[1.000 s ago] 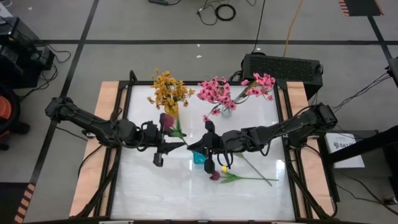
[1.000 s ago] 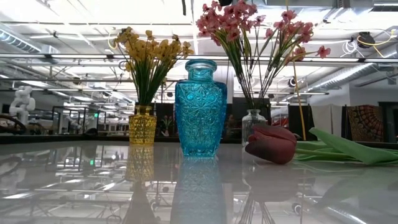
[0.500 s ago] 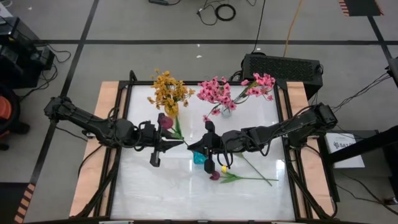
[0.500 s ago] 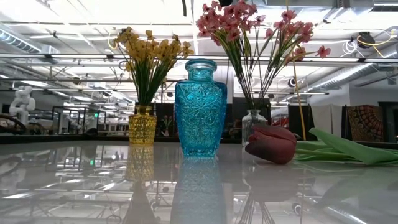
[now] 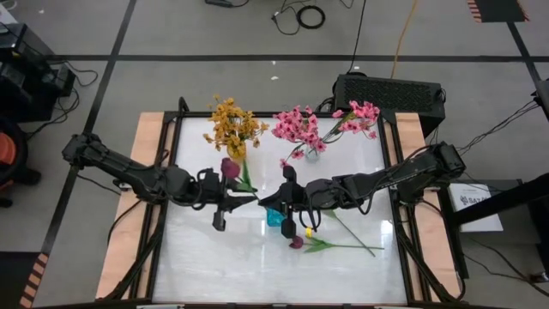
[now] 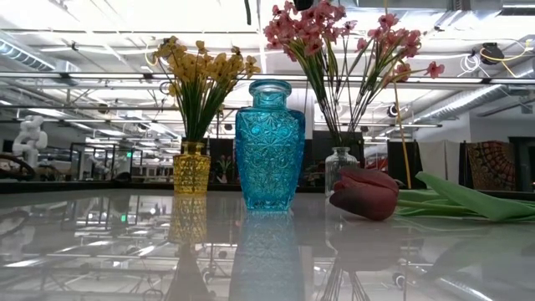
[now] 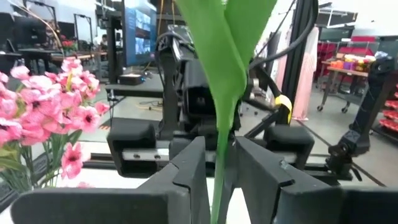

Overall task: Sort flowers into vase by color
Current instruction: Put the top left dark red flower into the blue vase

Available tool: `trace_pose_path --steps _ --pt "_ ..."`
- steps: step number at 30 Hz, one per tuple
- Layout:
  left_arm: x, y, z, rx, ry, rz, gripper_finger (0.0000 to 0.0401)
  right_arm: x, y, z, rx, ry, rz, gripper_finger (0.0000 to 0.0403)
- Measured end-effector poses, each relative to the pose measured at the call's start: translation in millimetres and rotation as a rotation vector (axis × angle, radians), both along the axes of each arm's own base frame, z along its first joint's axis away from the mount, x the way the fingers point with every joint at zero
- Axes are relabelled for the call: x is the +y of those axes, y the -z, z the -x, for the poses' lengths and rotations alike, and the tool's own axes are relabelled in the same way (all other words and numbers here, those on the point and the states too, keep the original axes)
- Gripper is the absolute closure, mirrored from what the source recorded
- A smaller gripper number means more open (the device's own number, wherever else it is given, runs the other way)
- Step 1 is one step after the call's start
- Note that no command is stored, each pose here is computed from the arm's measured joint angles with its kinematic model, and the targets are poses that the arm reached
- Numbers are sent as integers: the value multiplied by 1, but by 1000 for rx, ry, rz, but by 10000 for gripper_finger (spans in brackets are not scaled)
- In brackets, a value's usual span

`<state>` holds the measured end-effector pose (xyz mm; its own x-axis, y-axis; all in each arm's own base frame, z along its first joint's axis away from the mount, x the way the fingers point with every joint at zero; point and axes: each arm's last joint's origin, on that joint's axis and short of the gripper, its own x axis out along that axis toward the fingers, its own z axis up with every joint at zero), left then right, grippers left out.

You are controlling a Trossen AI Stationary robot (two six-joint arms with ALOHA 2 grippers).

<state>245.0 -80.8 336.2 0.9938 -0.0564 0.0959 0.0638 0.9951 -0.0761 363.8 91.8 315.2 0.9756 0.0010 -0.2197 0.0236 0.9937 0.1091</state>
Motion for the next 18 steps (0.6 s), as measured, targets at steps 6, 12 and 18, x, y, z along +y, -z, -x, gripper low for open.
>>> trace_pose_path --steps 6,12,18 --pt "1 -2 0 -19 -2 5 306 0 0 0 2 0 1 402" --pt "4 0 -1 1 4 -4 332 0 1 0 7 0 2 402" --pt "5 0 -2 -1 38 -15 392 0 1 0 9 -1 2 402"
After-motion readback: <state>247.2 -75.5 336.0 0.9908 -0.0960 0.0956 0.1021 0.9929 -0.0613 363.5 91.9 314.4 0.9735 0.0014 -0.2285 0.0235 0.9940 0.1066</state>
